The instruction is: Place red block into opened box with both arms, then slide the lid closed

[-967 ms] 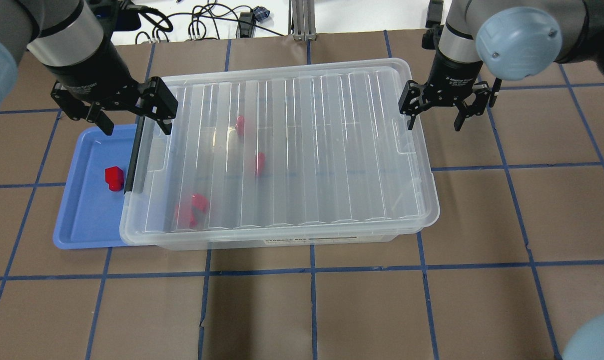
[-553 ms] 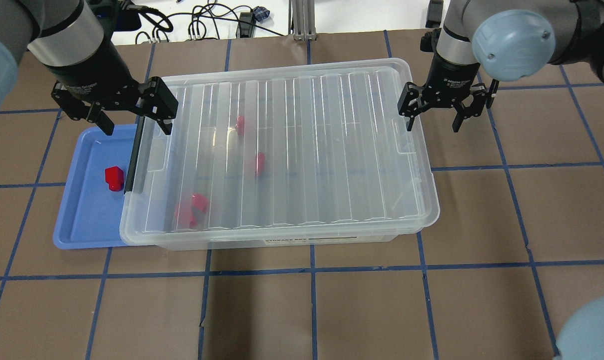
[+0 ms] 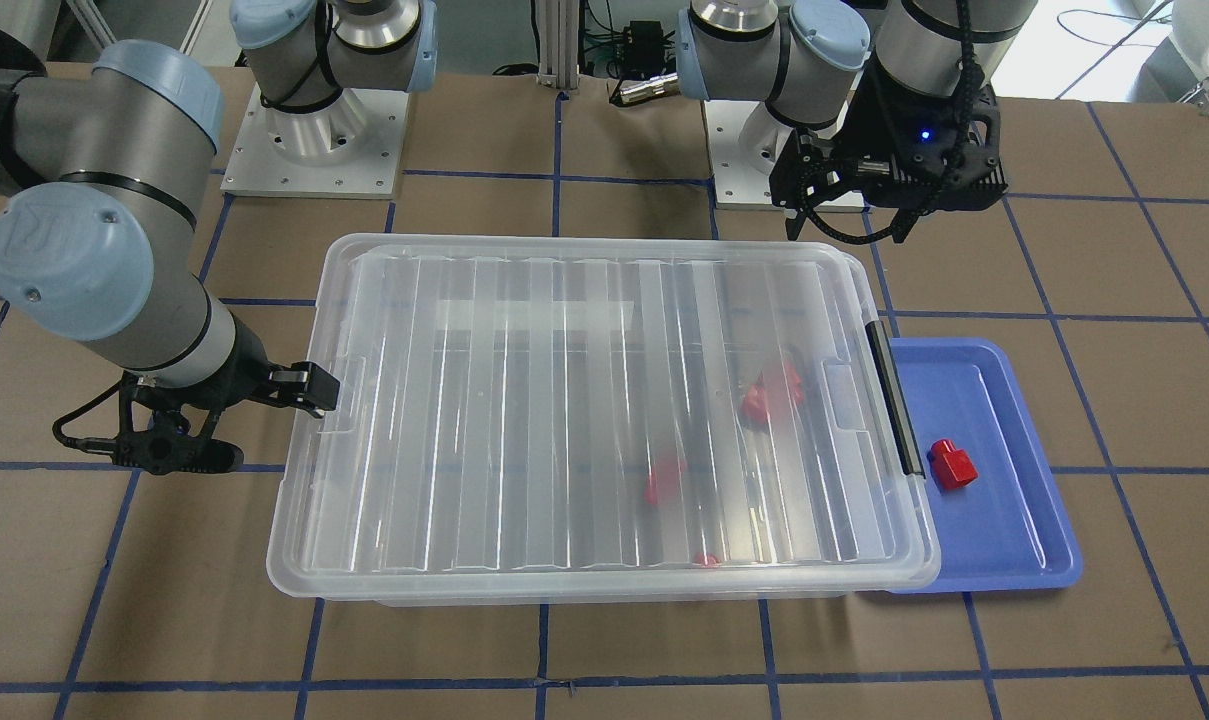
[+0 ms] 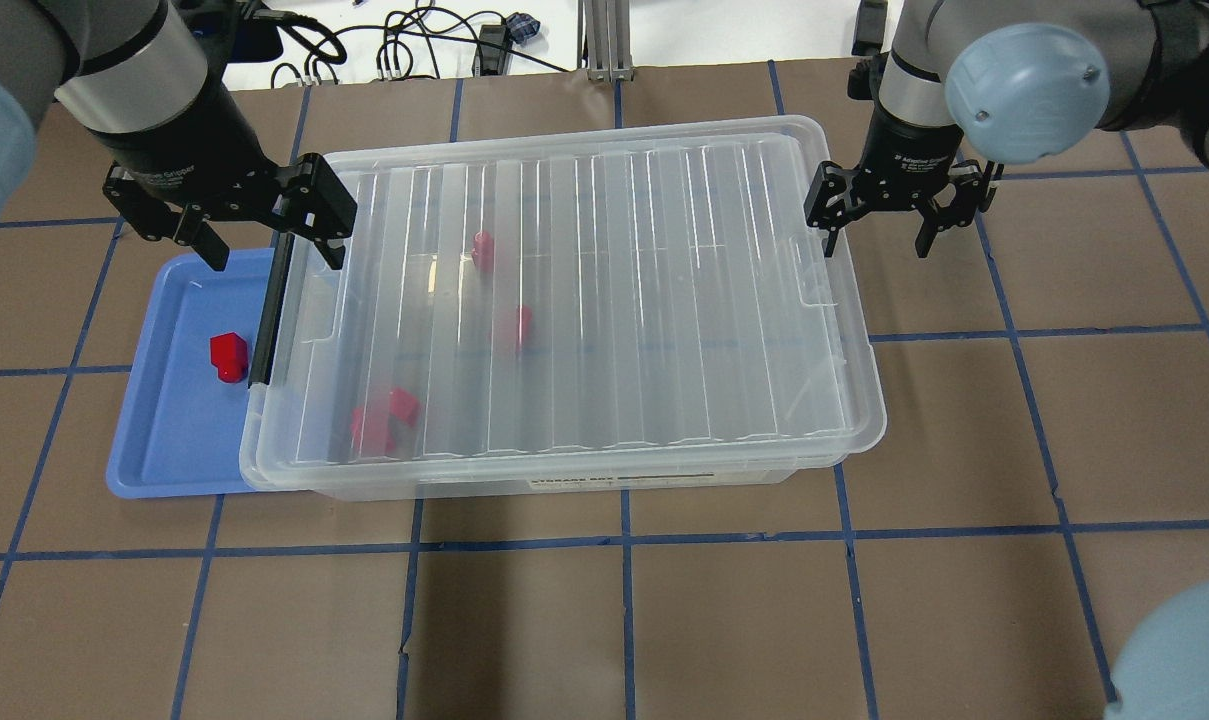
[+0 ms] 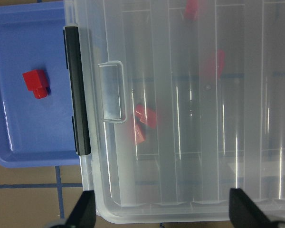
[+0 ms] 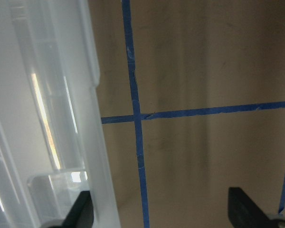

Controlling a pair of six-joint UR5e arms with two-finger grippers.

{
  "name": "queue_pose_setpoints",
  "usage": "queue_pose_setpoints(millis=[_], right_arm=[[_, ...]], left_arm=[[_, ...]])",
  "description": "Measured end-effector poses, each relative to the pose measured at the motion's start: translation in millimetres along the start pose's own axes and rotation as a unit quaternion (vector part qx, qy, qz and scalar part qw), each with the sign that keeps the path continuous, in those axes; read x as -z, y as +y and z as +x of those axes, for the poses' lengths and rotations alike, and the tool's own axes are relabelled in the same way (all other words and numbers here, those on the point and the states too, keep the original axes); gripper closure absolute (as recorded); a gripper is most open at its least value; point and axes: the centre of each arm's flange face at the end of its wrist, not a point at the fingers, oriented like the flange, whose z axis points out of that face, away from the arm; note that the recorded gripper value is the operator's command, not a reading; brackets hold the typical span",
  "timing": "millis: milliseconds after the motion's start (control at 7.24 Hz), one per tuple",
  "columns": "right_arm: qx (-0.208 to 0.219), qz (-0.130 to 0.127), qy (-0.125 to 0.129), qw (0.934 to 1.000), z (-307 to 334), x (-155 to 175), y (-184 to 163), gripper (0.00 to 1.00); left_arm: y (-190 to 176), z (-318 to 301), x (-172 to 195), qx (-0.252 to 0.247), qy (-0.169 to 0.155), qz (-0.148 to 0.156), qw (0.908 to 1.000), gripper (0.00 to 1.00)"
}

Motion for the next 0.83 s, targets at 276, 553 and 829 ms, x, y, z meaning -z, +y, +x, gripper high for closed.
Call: queue_pose_setpoints(millis=[276,553,829], right_arm=[[-0.009,0.001,0.0,1.0,17.7,1.9,-4.1,0.0],[-0.02,0.002,-0.005,0.9998,54.6,5.5,-9.1,0.0],[-0.024,0.003,-0.006,0.9997,71.1,7.7,-10.9,0.0]], left_arm=[[0.3,0.2,-0.1,0.0,0.0,0.0,1.0,0.0],[0.6,0.3,-0.5,-0.001,0.0,0.0,1.0,0.0],[0.6,0.1,-0.2,-0.001,0.0,0.0,1.0,0.0]])
